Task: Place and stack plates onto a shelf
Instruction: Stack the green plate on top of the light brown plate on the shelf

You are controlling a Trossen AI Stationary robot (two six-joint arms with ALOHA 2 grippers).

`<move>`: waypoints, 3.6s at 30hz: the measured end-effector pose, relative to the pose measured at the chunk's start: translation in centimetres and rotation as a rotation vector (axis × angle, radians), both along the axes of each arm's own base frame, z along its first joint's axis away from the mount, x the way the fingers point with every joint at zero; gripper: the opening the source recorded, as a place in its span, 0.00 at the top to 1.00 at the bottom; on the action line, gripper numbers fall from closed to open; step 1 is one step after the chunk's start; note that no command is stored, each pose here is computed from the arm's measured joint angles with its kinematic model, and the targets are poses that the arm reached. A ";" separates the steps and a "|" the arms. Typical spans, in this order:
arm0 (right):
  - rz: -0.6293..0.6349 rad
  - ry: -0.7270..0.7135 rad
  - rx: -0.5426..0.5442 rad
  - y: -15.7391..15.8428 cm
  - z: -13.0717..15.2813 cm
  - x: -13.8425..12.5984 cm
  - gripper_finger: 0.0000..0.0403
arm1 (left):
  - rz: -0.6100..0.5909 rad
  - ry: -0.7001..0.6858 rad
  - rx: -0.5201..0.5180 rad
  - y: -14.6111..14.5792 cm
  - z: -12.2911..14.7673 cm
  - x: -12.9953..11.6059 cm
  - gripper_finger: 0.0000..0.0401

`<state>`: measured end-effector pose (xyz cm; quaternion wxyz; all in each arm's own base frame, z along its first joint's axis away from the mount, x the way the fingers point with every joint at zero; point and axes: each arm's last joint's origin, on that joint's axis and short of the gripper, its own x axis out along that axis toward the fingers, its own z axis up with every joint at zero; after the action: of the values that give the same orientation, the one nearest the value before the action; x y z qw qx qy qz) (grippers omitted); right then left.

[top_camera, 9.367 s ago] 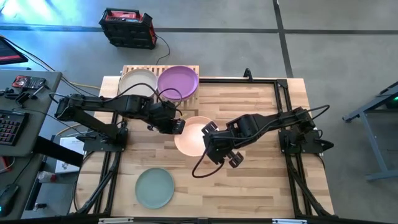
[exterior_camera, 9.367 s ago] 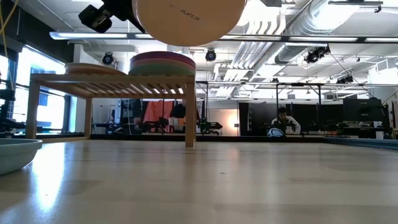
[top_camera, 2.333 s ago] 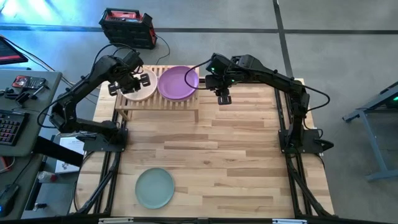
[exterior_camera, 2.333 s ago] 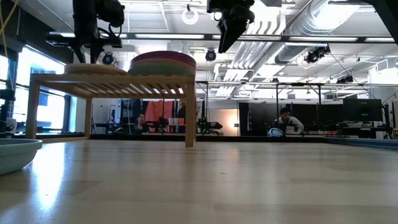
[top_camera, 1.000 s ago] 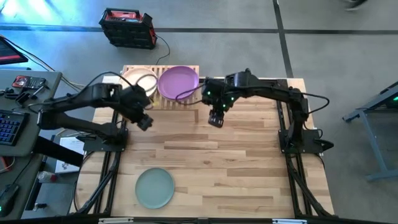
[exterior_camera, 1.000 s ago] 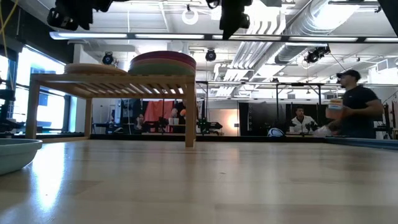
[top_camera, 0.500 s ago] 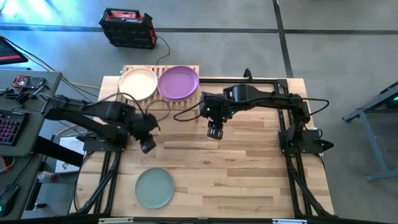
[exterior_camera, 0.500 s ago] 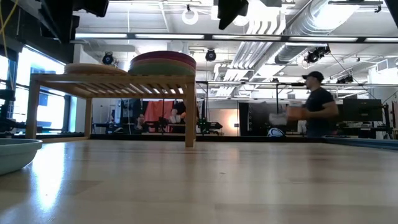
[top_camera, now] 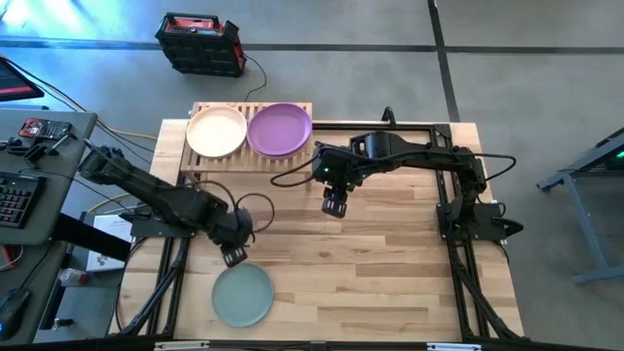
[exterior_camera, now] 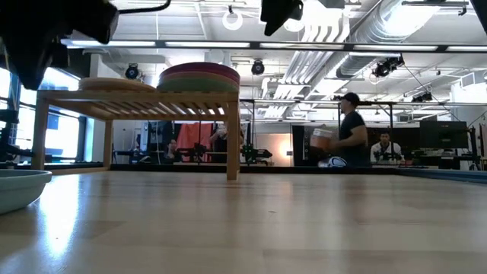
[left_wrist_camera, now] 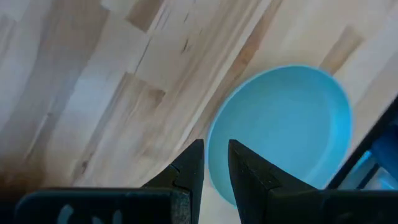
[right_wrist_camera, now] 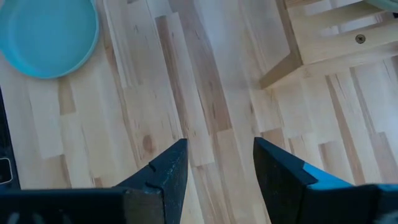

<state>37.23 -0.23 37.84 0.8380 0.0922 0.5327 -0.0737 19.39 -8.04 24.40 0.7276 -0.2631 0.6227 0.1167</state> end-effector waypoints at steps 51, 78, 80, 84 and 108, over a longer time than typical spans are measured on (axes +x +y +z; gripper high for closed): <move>0.074 0.006 -0.016 0.0 0.0 0.0 0.61 | -0.114 0.250 0.116 -6.2 -9.6 3.0 0.84; 0.073 -0.032 -0.018 0.0 0.1 0.3 0.61 | -0.040 0.228 0.122 -4.3 -7.6 3.6 0.87; 0.073 -0.032 -0.018 0.0 0.1 0.3 0.61 | -0.043 0.252 0.134 -3.8 -7.6 3.5 0.85; 0.072 -0.032 -0.018 0.0 0.1 0.3 0.61 | -0.061 0.282 0.147 -3.2 -7.6 3.5 0.80; 0.072 -0.032 -0.019 0.0 0.1 0.3 0.61 | -0.090 0.255 0.043 -2.7 -10.3 2.8 0.75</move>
<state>37.52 -0.27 37.97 0.8493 0.0663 0.5216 -0.0469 22.16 -10.79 14.08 0.6524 -0.2021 0.7188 0.1296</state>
